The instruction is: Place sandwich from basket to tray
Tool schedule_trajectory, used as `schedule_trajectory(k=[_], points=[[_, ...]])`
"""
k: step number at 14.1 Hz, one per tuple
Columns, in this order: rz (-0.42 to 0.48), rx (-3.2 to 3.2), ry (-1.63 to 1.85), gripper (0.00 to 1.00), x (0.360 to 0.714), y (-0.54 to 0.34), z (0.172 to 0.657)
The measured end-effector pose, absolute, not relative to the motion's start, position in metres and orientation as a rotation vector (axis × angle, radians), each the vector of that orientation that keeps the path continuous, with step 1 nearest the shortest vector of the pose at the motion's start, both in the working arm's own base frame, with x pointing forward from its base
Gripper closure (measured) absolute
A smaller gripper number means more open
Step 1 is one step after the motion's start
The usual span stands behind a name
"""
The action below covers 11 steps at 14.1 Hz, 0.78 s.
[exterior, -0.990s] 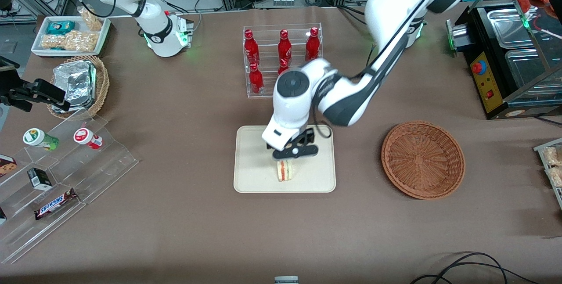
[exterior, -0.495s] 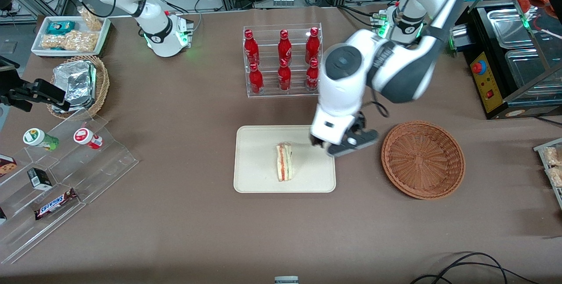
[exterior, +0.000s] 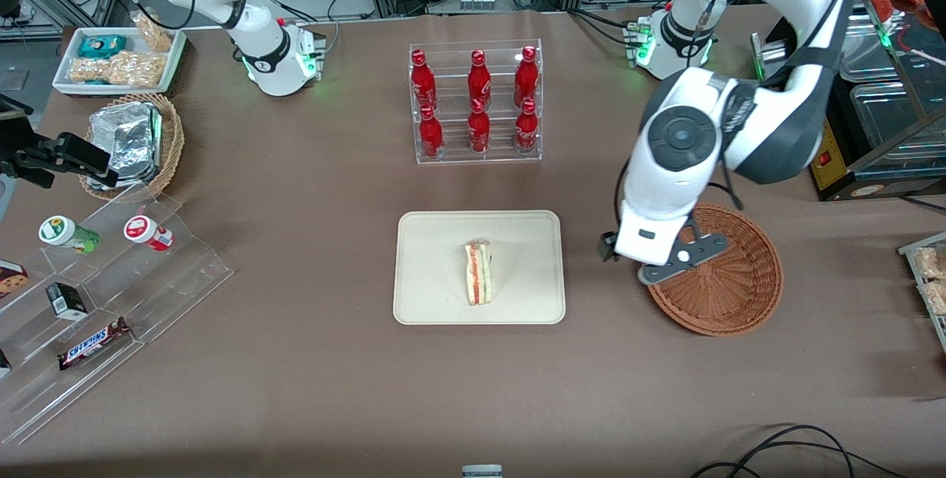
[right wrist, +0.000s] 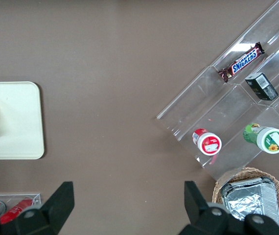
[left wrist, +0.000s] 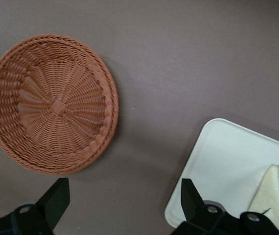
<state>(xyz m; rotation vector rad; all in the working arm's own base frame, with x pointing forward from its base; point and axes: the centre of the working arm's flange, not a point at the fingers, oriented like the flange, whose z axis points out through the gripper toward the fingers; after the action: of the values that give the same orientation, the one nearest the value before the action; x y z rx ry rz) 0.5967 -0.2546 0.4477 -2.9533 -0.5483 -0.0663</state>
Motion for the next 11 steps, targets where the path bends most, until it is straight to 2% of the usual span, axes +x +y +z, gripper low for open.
schedule_trajectory(k=[3,8,11], points=[[0.008,-3.017,-0.463,0.00,0.585,-0.208,0.467],[0.077,-3.081,-0.161,0.00,0.552,-0.107,0.520],[0.063,-3.092,0.051,0.00,0.542,-0.064,0.552]])
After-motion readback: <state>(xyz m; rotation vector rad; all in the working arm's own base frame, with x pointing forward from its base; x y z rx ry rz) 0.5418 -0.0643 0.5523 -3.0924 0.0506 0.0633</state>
